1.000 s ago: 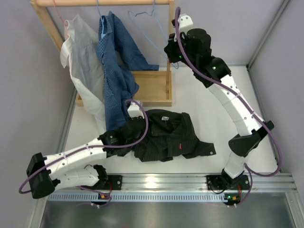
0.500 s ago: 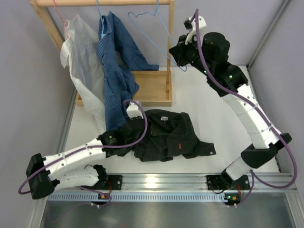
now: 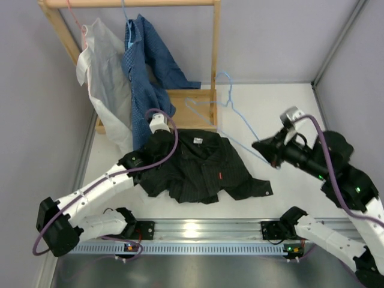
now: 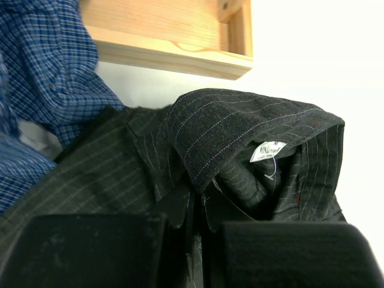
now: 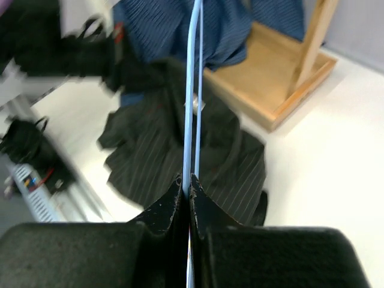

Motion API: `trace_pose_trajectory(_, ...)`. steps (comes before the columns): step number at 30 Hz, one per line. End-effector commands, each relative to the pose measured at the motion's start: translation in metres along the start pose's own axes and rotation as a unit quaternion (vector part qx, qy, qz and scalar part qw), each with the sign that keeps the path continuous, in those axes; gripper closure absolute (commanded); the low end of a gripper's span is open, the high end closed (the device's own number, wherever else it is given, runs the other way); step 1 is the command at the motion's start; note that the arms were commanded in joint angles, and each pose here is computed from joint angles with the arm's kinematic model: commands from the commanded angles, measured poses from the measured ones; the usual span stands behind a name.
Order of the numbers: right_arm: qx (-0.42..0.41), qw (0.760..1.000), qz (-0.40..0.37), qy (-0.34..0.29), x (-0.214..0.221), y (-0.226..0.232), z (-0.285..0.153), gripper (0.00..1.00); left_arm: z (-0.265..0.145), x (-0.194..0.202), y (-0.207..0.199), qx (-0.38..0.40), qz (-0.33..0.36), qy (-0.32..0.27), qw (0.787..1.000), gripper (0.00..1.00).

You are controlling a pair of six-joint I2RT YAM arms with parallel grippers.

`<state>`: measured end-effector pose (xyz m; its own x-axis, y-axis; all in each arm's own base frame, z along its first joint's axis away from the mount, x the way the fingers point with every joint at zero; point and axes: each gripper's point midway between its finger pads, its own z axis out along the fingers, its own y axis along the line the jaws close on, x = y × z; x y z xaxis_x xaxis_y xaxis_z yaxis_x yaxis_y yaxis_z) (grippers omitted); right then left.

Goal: Place the shirt on the hanger

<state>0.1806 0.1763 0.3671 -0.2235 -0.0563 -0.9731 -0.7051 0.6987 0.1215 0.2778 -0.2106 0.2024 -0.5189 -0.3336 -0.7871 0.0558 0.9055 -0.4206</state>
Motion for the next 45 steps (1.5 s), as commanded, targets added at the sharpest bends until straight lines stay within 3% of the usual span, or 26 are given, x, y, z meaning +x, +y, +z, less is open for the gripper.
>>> trace_pose_trajectory(1,-0.066,0.997,0.025,0.017,0.032,0.028,-0.035,1.0,0.011,-0.016,-0.011,0.027,-0.001,0.023,0.999,1.0)
trace_pose_trajectory(9,-0.093,0.994,0.044,0.048,0.067,0.044,-0.079,1.0,0.036,-0.03,-0.021,0.049,-0.008,0.06,0.997,1.0)
trace_pose_trajectory(19,-0.029,0.995,0.064,0.073,0.094,0.02,-0.064,1.0,0.031,-0.026,-0.031,0.074,-0.026,0.077,0.994,1.0)
trace_pose_trajectory(26,-0.041,0.995,0.061,0.06,0.089,0.021,-0.049,1.0,0.029,-0.015,-0.036,0.094,-0.021,0.099,0.99,1.0)
trace_pose_trajectory(38,-0.053,0.996,0.048,0.047,0.077,0.02,-0.021,1.0,-0.01,0.01,-0.069,0.216,-0.004,0.181,0.959,1.0)
trace_pose_trajectory(45,-0.088,0.991,0.069,0.068,0.106,0.024,0.019,1.0,-0.059,0.002,-0.11,0.302,0.045,0.199,0.931,1.0)
